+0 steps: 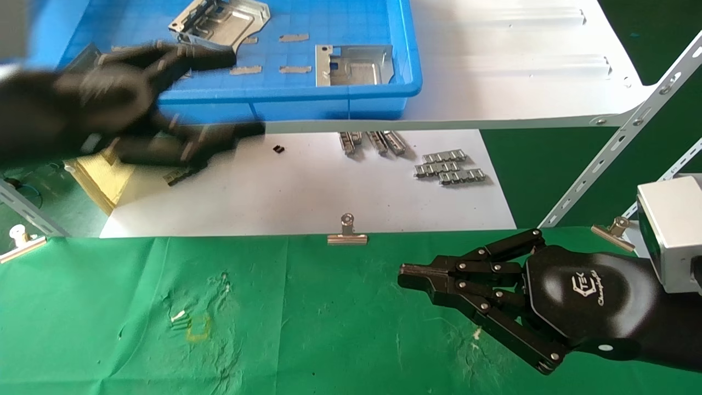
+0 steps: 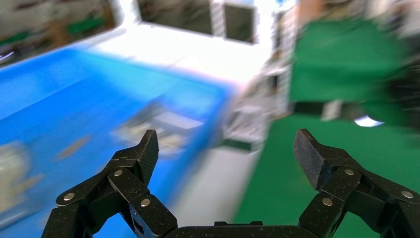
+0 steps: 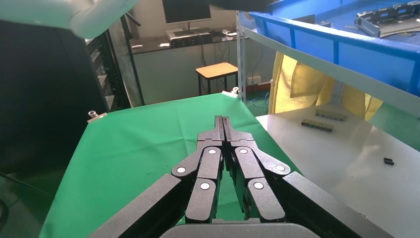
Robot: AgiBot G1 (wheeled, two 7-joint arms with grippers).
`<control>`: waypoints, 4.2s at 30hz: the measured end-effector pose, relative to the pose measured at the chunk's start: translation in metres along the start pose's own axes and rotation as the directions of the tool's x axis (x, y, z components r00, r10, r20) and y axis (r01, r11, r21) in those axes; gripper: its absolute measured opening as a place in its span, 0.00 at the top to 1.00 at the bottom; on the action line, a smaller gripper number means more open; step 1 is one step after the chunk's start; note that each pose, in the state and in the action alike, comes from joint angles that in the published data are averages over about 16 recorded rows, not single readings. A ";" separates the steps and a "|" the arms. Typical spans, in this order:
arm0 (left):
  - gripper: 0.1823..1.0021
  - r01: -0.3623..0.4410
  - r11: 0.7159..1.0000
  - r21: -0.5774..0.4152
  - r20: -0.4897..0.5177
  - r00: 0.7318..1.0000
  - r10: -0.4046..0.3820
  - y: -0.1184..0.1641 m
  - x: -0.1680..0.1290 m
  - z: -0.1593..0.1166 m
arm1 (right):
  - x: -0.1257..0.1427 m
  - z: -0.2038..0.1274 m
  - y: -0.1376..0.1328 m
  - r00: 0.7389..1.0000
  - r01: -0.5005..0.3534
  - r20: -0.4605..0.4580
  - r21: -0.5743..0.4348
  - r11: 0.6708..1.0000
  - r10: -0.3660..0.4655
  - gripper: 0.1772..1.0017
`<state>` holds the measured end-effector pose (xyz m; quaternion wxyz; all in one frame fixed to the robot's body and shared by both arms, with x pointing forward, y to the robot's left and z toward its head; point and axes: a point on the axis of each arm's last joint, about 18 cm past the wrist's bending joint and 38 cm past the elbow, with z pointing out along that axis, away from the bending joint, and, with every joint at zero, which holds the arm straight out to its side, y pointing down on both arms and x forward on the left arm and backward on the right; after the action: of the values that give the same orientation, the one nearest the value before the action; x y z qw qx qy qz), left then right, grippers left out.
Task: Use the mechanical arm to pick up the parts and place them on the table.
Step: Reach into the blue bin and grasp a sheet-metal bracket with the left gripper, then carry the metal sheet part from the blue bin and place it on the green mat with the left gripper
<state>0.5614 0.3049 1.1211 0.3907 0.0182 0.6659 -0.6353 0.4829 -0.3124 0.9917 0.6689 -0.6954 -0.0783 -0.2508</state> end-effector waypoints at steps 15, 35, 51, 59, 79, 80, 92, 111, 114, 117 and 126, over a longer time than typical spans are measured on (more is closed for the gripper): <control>0.00 0.092 0.982 -0.164 0.461 0.888 -0.006 -0.025 -0.138 0.071 | 0.000 0.000 0.000 1.000 0.000 0.000 0.000 1.000 0.000 0.98; 0.13 0.181 0.950 -0.253 0.594 0.804 0.006 -0.006 -0.161 0.077 | 0.000 0.000 0.000 1.000 0.000 0.000 0.000 1.000 0.000 0.98; 0.53 0.198 0.953 -0.231 0.612 0.790 -0.016 -0.008 -0.164 0.071 | 0.000 0.000 0.000 1.000 0.000 0.000 0.000 1.000 0.000 0.98; 0.74 0.192 0.956 -0.224 0.604 0.797 -0.019 -0.011 -0.163 0.069 | 0.000 0.000 0.000 1.000 0.000 0.000 0.000 1.000 0.000 0.98; 0.89 0.014 0.994 -0.105 0.211 0.977 0.008 -0.046 -0.104 0.042 | 0.000 0.000 0.000 1.000 0.000 0.000 0.000 1.000 0.000 0.92; 0.89 -0.004 0.995 -0.098 0.183 0.983 0.022 -0.045 -0.099 0.039 | 0.000 0.000 0.000 1.000 0.000 0.000 0.000 1.000 0.000 0.91; 0.89 -0.205 0.978 -0.042 -0.013 0.979 0.205 -0.014 -0.057 -0.003 | 0.000 0.000 0.000 1.000 0.000 0.000 0.000 1.000 0.000 0.70; 0.89 -0.465 0.834 -0.297 -0.256 0.880 0.399 0.142 0.002 -0.064 | 0.000 0.000 0.000 1.000 0.000 0.000 0.000 1.000 0.000 0.18; 0.89 -0.484 0.808 -0.335 -0.291 0.869 0.400 0.163 0.004 -0.066 | 0.000 0.000 0.000 1.000 0.000 0.000 0.000 1.000 0.000 0.12; 0.89 -0.495 0.788 -0.365 -0.312 0.863 0.398 0.179 0.005 -0.066 | 0.000 0.000 0.000 1.000 0.000 0.000 0.000 1.000 0.000 0.08; 0.89 -0.506 0.762 -0.405 -0.333 0.857 0.392 0.201 0.003 -0.063 | 0.000 0.000 0.000 1.000 0.000 0.000 0.000 1.000 0.000 0.01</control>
<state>0.6326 0.3960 0.9448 0.4452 0.1537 0.8177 -0.3308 0.4829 -0.3124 0.9917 0.6689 -0.6954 -0.0783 -0.2508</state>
